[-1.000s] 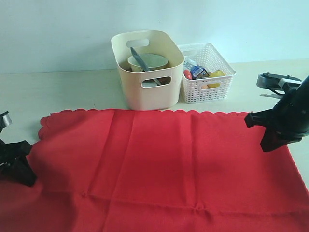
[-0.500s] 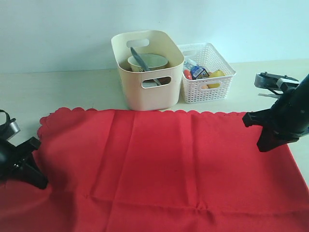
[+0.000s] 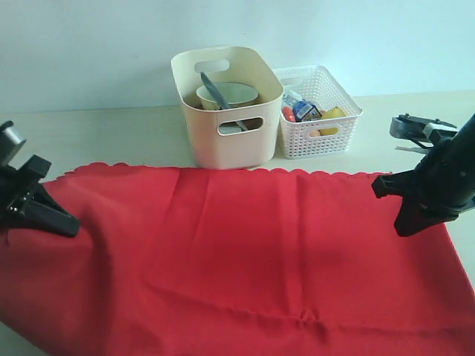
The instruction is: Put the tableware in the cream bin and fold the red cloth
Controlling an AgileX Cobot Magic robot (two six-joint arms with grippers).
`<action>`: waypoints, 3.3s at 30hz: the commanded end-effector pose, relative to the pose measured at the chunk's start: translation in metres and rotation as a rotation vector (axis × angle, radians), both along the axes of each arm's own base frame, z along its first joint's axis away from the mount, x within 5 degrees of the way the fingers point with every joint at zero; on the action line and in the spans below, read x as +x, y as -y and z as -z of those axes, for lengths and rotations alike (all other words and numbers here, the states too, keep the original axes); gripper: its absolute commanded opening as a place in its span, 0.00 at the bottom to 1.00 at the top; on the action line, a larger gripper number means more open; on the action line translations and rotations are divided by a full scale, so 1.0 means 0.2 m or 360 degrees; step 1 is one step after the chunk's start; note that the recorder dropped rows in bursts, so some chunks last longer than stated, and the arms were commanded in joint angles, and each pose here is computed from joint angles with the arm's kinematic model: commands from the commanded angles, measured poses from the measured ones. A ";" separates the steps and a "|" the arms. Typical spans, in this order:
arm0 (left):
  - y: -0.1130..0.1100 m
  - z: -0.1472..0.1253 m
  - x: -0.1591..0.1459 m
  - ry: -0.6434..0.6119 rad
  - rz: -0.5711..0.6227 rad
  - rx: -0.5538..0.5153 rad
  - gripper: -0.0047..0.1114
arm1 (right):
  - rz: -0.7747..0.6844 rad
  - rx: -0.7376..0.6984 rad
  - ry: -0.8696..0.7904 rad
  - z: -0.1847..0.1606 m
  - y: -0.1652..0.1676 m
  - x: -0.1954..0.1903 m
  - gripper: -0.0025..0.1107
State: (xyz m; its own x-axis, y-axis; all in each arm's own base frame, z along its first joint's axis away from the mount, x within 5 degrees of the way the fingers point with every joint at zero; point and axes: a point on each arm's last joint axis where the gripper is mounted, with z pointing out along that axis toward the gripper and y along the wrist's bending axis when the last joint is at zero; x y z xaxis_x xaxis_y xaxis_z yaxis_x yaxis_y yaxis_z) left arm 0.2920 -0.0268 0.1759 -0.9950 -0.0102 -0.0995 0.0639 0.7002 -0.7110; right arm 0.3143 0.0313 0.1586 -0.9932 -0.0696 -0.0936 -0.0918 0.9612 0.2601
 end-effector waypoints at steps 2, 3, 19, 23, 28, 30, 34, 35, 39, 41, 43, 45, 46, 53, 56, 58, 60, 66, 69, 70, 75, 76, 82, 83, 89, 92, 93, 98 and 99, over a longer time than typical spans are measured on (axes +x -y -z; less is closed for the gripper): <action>0.06 -0.22 -0.03 0.0232 -0.0018 -0.0082 0.04 | -0.0050 -0.0035 -0.0079 0.08 0.01 0.01 0.02; 0.07 -0.24 -0.04 0.0260 -0.0005 -0.0091 0.04 | -0.0051 -0.0034 -0.0093 0.09 0.01 0.01 0.02; 0.73 -0.47 -0.12 0.0567 0.0512 -0.0138 0.04 | -0.0026 -0.0045 -0.0147 0.20 0.01 0.03 0.02; 0.93 -0.50 -0.18 0.0639 0.0669 -0.0170 0.04 | -0.0021 -0.0046 -0.0149 0.21 0.01 0.04 0.02; 1.15 -0.51 -0.22 0.0702 0.0785 -0.0198 0.04 | 0.0008 -0.0048 -0.0155 0.21 0.01 0.04 0.02; 1.23 -0.50 -0.22 0.0703 0.0837 -0.0215 0.04 | 0.0012 -0.0049 -0.0153 0.21 0.01 0.04 0.02; 1.37 -0.49 -0.21 0.0700 0.0903 -0.0246 0.04 | 0.0012 -0.0049 -0.0153 0.21 0.01 0.04 0.02; 1.41 -0.49 -0.21 0.0702 0.0918 -0.0253 0.04 | 0.0012 -0.0049 -0.0153 0.21 0.01 0.04 0.02; 1.52 -0.46 -0.19 0.0715 0.0967 -0.0271 0.04 | 0.0041 -0.0048 -0.0161 0.21 0.01 0.04 0.02; 1.58 -0.44 -0.18 0.0723 0.0988 -0.0278 0.04 | 0.0044 -0.0048 -0.0162 0.21 0.01 0.04 0.02; 1.62 -0.43 -0.16 0.0732 0.1000 -0.0286 0.04 | 0.0044 -0.0048 -0.0162 0.21 0.01 0.04 0.02; 1.67 -0.40 -0.14 0.0732 0.1008 -0.0292 0.04 | 0.0044 -0.0048 -0.0162 0.21 0.01 0.04 0.02; 1.69 -0.38 -0.13 0.0729 0.1010 -0.0298 0.04 | 0.0044 -0.0048 -0.0159 0.21 0.01 0.04 0.02; 1.84 -0.31 -0.12 0.0725 0.1093 -0.0329 0.04 | 0.0049 -0.0049 -0.0156 0.21 0.01 0.04 0.02; 1.90 -0.27 -0.14 0.0755 0.1173 -0.0345 0.04 | 0.0051 -0.0047 -0.0160 0.21 0.01 0.04 0.02; 1.94 -0.25 -0.17 0.0759 0.1239 -0.0352 0.04 | 0.0051 -0.0047 -0.0160 0.21 0.01 0.04 0.02; 1.97 -0.20 -0.19 0.0756 0.1317 -0.0353 0.04 | 0.0049 -0.0046 -0.0178 0.22 0.01 0.04 0.02; 2.01 -0.05 -0.21 0.0710 0.1380 -0.0277 0.04 | 0.0044 -0.0041 -0.0185 0.22 0.01 0.05 0.02; 2.01 0.00 -0.20 0.0713 0.1352 -0.0250 0.04 | 0.0022 -0.0033 -0.0175 0.18 0.00 0.07 0.02; 2.02 0.01 -0.19 0.0713 0.1337 -0.0238 0.04 | 0.0018 -0.0036 -0.0161 0.17 0.01 0.08 0.02; 2.03 0.04 -0.17 0.0730 0.1296 -0.0220 0.04 | 0.0013 -0.0147 0.0052 0.02 0.04 0.13 0.02; 2.03 0.04 -0.17 0.0736 0.1289 -0.0217 0.04 | 0.0031 -0.0181 0.0113 -0.02 0.05 0.13 0.02; 2.05 0.05 -0.14 0.0829 0.1167 -0.0191 0.04 | 0.0159 -0.0478 0.0446 -0.25 0.14 0.13 0.02; 2.06 0.07 -0.13 0.0849 0.1127 -0.0179 0.04 | 0.0192 -0.0510 0.0478 -0.28 0.16 0.12 0.02; 2.14 0.16 -0.15 0.0952 0.0993 -0.0129 0.04 | 0.0239 -0.0515 0.0521 -0.31 0.16 0.12 0.02; 2.18 0.19 -0.16 0.0990 0.0969 -0.0114 0.09 | 0.0243 -0.0509 0.0520 -0.31 0.16 0.12 0.02; 2.18 0.20 -0.16 0.0990 0.0972 -0.0114 0.14 | 0.0246 -0.0504 0.0524 -0.31 0.16 0.12 0.02; 2.19 0.19 -0.16 0.0981 0.0974 -0.0124 0.62 | 0.0269 -0.0459 0.0545 -0.31 0.15 0.13 0.02; 2.19 0.19 -0.16 0.0987 0.0973 -0.0123 0.72 | 0.0269 -0.0441 0.0544 -0.31 0.14 0.13 0.02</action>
State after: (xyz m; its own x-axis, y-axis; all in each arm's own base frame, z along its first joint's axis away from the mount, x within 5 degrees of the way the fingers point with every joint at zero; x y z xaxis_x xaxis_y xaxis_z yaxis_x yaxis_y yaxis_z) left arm 0.2588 -0.4634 0.1332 -0.5908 0.4954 -0.6368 0.8068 0.3676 -0.4626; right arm 0.3383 0.0014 0.2177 -0.9189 0.0131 -0.3942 0.0356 0.9981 -0.0499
